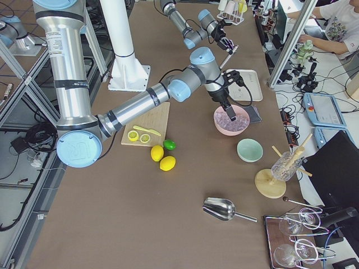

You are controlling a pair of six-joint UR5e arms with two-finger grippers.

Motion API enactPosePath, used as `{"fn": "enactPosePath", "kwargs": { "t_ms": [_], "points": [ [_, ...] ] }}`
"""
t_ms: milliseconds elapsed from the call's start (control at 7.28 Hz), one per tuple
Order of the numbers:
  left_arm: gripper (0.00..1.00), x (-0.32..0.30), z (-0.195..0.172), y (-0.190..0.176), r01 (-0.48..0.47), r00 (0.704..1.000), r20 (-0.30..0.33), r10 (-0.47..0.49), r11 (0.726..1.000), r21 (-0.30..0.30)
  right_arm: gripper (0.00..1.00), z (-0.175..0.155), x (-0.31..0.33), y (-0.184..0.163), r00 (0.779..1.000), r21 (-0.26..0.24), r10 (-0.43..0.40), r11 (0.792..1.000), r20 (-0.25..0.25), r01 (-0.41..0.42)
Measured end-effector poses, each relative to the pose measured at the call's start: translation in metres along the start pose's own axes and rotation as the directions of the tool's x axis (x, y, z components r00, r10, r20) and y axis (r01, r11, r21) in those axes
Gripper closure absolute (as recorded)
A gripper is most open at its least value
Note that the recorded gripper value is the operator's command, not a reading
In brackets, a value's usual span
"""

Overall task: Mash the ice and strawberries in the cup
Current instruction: 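Press the pestle down on the ice and strawberry with the left gripper, then lift the pestle out of the cup and move the left arm away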

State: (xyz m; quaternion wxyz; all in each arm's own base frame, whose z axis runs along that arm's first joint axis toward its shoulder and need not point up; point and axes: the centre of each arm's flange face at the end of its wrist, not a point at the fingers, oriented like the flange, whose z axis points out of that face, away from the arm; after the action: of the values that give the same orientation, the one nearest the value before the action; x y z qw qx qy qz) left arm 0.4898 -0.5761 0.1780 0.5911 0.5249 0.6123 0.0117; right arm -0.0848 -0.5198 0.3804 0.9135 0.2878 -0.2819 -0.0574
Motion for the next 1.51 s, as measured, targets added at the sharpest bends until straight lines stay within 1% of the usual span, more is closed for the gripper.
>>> {"fn": "enactPosePath", "kwargs": {
  "t_ms": [824,1236,1510],
  "points": [
    [1.00,-0.002,-0.002,0.036,0.010,1.000,0.009,-0.009,0.999,-0.045,0.00,0.004,0.002,0.002,1.000,-0.007,0.003,1.000,-0.005,-0.003],
    [1.00,0.003,0.007,0.037,0.010,1.000,0.022,-0.009,0.998,-0.062,0.00,0.005,0.004,0.004,1.000,-0.011,0.005,1.000,-0.009,-0.005],
    [1.00,0.007,0.007,0.025,0.015,1.000,0.014,-0.015,0.999,-0.052,0.00,0.005,0.004,0.005,1.000,-0.012,0.006,1.000,-0.009,-0.006]
  ]
}}
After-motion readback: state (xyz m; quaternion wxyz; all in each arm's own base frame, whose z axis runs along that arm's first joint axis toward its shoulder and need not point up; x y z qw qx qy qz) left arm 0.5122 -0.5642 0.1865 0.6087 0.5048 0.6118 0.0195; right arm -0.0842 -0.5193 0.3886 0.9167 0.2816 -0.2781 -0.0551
